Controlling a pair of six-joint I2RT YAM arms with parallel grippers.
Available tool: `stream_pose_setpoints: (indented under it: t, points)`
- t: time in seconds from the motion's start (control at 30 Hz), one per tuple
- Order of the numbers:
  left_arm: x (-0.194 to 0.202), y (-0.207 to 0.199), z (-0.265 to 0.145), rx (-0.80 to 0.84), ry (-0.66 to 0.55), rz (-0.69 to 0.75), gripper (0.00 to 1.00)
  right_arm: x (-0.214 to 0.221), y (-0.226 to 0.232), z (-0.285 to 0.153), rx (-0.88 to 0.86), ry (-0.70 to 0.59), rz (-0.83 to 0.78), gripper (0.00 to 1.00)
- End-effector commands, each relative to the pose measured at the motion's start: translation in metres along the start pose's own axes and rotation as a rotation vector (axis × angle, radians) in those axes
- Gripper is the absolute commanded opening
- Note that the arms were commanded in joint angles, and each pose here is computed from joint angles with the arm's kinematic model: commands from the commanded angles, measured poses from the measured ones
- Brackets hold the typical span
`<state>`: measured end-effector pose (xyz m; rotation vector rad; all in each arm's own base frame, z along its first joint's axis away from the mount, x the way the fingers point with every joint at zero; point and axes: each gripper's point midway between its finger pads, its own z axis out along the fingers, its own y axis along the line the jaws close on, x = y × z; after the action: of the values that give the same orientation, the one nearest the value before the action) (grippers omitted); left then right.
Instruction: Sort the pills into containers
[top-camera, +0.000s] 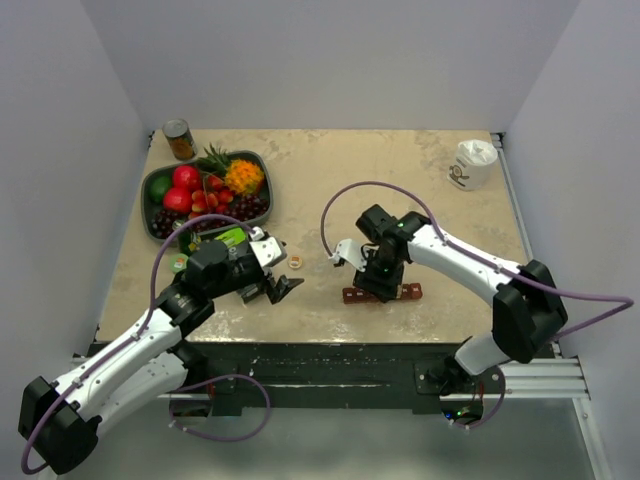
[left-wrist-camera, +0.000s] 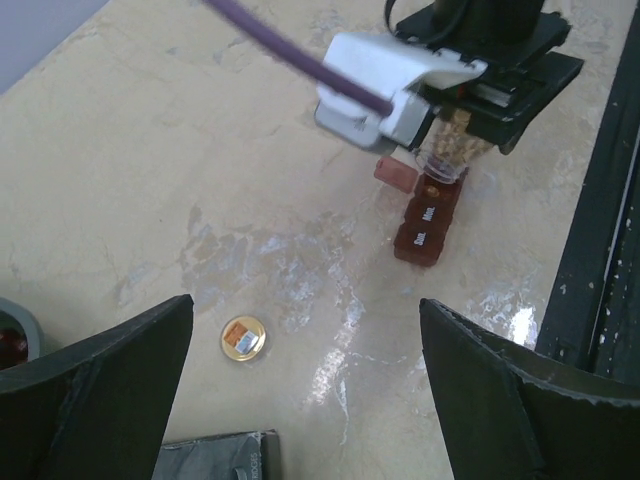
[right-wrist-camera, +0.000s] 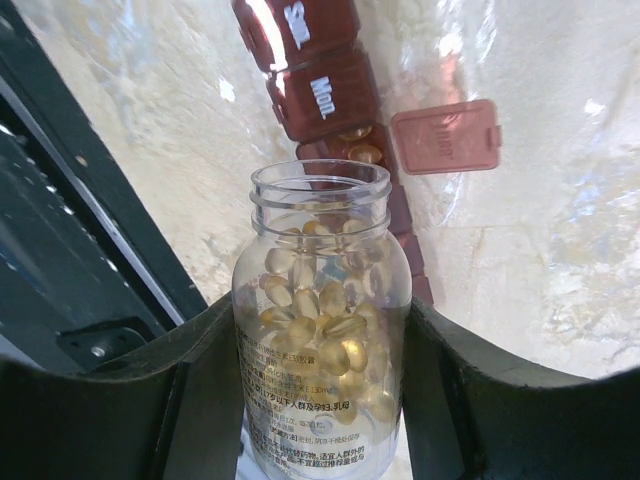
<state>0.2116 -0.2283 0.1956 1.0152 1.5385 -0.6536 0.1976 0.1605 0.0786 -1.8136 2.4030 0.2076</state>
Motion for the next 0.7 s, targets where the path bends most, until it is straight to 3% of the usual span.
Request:
stream_pose_setpoints:
  t: [0.0, 0.2, 0.4, 0.53, 0.67]
  points:
    - [-0.016, 0.029, 0.000, -0.173, -0.009, -0.097, 0.99, -0.035, -0.006, -0.029, 0.034, -0.244, -0.006, 0.13]
    - [0.002, 0.040, 0.014, -0.224, 0.077, -0.255, 0.98, -0.080, -0.043, -0.088, 0.110, -0.614, 0.012, 0.13]
    - [0.035, 0.046, 0.034, -0.260, 0.272, -0.421, 0.87, -0.114, -0.062, -0.158, 0.191, -1.071, -0.046, 0.13]
    - [0.050, 0.066, 0.047, -0.354, 0.404, -0.473, 0.82, -0.123, -0.062, -0.169, 0.172, -1.193, -0.035, 0.13]
    - [0.078, 0.075, 0.050, -0.436, 0.533, -0.519, 0.81, -0.115, -0.064, -0.178, 0.201, -1.197, -0.032, 0.13]
